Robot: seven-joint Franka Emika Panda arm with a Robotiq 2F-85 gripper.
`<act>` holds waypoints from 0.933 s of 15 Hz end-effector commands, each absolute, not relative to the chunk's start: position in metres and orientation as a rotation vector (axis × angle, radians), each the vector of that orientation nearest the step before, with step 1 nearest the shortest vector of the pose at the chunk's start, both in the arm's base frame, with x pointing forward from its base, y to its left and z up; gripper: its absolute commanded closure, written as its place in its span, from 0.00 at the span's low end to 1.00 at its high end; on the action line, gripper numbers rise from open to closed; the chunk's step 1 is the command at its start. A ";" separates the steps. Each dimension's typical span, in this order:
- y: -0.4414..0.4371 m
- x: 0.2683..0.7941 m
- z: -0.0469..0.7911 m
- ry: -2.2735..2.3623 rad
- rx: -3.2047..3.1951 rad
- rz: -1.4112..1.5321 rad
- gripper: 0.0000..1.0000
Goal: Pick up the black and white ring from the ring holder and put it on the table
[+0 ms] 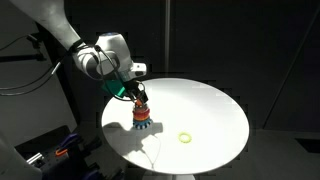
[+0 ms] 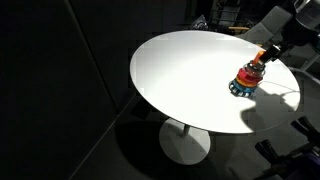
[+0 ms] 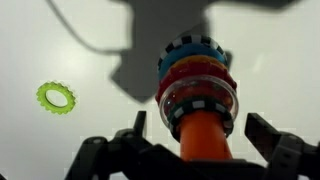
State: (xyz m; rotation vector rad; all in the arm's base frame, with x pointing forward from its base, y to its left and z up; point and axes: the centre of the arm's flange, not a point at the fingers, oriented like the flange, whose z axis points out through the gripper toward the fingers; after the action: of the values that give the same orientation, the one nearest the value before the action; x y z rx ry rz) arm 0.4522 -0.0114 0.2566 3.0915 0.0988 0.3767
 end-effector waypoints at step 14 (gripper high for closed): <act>-0.009 0.468 0.247 0.161 3.062 0.413 0.59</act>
State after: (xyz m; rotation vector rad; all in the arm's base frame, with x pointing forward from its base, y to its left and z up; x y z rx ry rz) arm 0.4622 -0.0095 0.2444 3.0782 0.1453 0.3931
